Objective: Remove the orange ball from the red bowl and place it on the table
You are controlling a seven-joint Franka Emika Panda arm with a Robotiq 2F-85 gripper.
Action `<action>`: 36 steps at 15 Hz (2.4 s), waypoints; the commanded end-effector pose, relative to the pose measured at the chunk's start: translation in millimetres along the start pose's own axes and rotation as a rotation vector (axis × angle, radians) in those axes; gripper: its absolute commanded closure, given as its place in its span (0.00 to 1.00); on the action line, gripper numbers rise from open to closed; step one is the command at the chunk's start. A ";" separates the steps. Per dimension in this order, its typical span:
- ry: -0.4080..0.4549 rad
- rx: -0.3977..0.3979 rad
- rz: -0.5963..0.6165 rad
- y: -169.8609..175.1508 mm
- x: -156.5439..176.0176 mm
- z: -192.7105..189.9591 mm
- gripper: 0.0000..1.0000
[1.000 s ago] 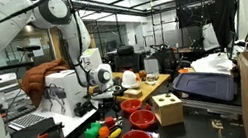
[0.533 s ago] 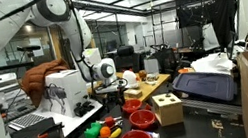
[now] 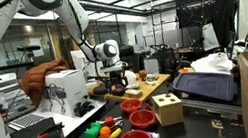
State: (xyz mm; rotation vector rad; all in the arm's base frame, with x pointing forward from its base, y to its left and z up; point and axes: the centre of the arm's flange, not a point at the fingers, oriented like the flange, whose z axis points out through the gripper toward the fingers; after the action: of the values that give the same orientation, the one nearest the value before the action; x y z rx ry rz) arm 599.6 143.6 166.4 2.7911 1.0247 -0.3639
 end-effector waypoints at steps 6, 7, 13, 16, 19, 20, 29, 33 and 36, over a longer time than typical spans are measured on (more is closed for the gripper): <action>-0.115 -0.009 -0.127 56.6 -34.8 -131.7 0.00; -0.130 -0.015 -0.127 62.6 -38.4 -141.7 0.00; -0.197 -0.006 -0.043 100.4 -57.2 -189.7 0.00; -0.144 -0.016 0.020 121.1 -66.4 -215.4 0.00; -0.064 -0.036 0.088 139.4 -73.4 -243.5 0.00; -0.042 -0.044 0.107 144.2 -76.2 -251.5 0.00; 0.097 0.009 0.349 164.2 -110.0 -299.8 0.00; 0.114 0.039 0.388 163.0 -120.6 -311.3 0.00; 0.132 0.035 0.375 162.8 -116.8 -315.7 0.00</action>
State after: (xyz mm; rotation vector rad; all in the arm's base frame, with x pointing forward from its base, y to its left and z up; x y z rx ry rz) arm 679.5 14.9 502.0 2.9627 0.5244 -0.1584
